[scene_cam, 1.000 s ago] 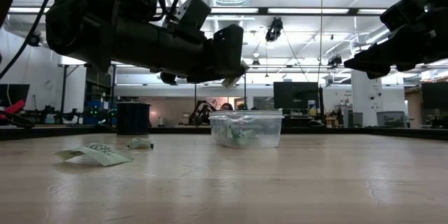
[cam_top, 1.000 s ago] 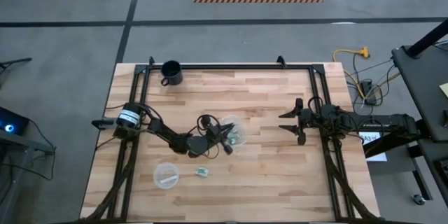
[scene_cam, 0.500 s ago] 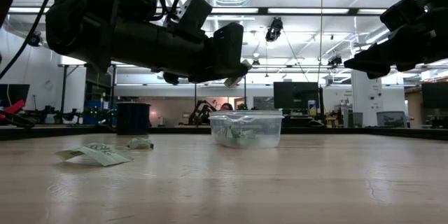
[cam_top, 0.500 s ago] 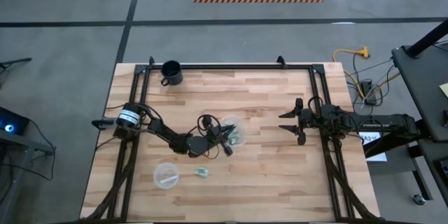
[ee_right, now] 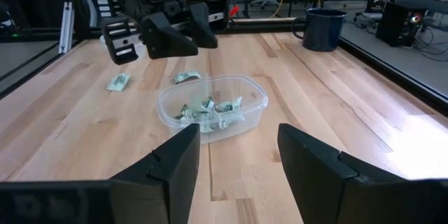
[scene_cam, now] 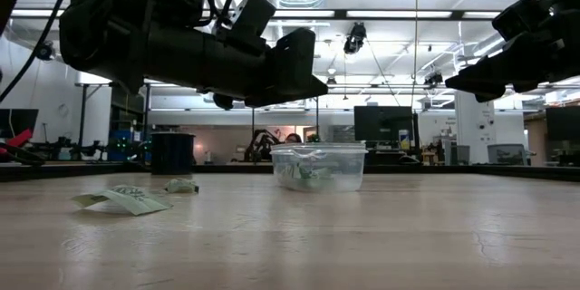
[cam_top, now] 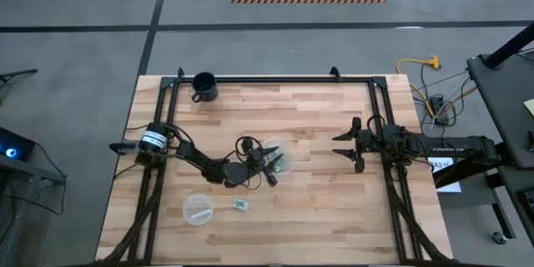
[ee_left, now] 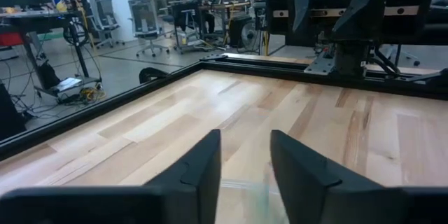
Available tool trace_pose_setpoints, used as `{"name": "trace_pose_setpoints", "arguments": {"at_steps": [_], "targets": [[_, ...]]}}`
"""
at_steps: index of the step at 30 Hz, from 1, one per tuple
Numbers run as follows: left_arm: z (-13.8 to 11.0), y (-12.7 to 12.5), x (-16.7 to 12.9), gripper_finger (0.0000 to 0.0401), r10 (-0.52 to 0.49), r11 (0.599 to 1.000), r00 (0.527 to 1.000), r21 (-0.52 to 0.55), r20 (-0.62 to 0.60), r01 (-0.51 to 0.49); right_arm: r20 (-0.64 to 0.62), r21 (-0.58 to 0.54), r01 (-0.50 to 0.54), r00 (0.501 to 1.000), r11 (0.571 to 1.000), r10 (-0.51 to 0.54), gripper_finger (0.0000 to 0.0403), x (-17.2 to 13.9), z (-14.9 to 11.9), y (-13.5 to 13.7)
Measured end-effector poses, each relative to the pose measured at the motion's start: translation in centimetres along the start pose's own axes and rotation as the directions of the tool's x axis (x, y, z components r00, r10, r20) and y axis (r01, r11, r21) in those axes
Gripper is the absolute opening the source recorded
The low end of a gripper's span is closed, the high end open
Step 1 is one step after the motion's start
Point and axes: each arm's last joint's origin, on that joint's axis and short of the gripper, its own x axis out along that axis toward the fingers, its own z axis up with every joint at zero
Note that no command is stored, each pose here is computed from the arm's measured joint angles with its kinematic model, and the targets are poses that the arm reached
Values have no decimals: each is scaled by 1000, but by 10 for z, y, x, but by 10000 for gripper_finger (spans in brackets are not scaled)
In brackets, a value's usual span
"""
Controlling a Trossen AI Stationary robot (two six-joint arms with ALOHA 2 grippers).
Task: Pick and place items into bin
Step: Put the stevia packet into the transparent bin
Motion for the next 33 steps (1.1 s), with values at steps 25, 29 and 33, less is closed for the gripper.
{"name": "trace_pose_setpoints", "arguments": {"at_steps": [25, 29, 33], "targets": [[0, 0, 0, 236, -2, 1000, 1000, 1, -2, 2, 0, -1, 0, 1000, 1000, 0, 183, 0, 0, 0], [-1, 0, 0, 236, -1, 1000, 1000, 22, -8, 1, 0, -1, 0, 1000, 1000, 0, 183, 0, 0, 0], [0, -1, -2, 236, -6, 998, 1000, 68, -20, 7, 0, -1, 0, 1000, 1000, 0, 183, 0, 0, 0]]}}
